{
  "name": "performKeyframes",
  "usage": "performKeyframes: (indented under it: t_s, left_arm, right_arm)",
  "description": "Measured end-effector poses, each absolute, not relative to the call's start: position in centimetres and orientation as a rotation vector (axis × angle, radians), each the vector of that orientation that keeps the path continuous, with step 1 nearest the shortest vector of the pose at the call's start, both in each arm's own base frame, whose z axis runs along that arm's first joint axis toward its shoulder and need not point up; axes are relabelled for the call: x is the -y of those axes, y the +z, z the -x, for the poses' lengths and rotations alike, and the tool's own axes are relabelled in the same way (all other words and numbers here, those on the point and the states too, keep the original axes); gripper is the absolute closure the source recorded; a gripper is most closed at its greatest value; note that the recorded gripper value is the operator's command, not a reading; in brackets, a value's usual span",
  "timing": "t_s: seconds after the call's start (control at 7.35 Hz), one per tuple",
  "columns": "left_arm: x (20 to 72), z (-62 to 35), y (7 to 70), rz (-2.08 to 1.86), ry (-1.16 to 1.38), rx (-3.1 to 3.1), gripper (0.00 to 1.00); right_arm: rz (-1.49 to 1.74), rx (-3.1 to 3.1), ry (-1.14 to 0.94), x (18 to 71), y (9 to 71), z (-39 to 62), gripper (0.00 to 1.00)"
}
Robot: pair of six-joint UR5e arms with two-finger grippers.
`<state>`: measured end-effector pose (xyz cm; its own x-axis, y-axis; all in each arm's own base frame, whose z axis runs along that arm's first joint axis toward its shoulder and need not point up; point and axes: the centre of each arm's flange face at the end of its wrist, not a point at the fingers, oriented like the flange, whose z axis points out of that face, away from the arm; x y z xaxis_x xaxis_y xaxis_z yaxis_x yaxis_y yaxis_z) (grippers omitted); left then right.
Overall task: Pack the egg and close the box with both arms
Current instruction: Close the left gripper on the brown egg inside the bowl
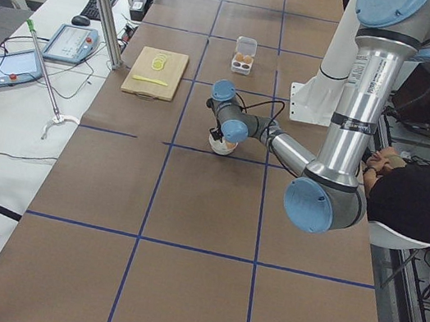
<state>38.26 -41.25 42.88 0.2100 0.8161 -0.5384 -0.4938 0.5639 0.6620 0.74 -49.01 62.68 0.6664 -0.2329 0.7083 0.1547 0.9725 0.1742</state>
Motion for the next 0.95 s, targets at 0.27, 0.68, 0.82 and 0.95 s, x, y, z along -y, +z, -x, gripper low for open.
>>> performKeyframes:
  t_s: [0.27,0.68,0.82,0.95]
  left_arm:
    - [41.32,-38.35,43.1,-0.402,0.936,-0.965,0.25]
    - [41.28,-38.45,43.16,-0.421,0.937,-0.94,0.25]
    - [41.18,-38.53,43.23,-0.42,0.939,-0.938,0.25]
    - [41.0,-38.68,43.25,-0.418,0.942,-0.938,0.25]
  right_arm:
    - [-0.1,0.814,-0.217,48.96,62.79,-0.76,0.0]
    - [-0.099,0.814,-0.217,48.95,62.81,-0.73,0.0]
    - [-0.098,0.814,-0.217,48.93,62.87,-0.73,0.0]
    - [-0.097,0.814,-0.216,48.91,62.93,-0.74,0.0]
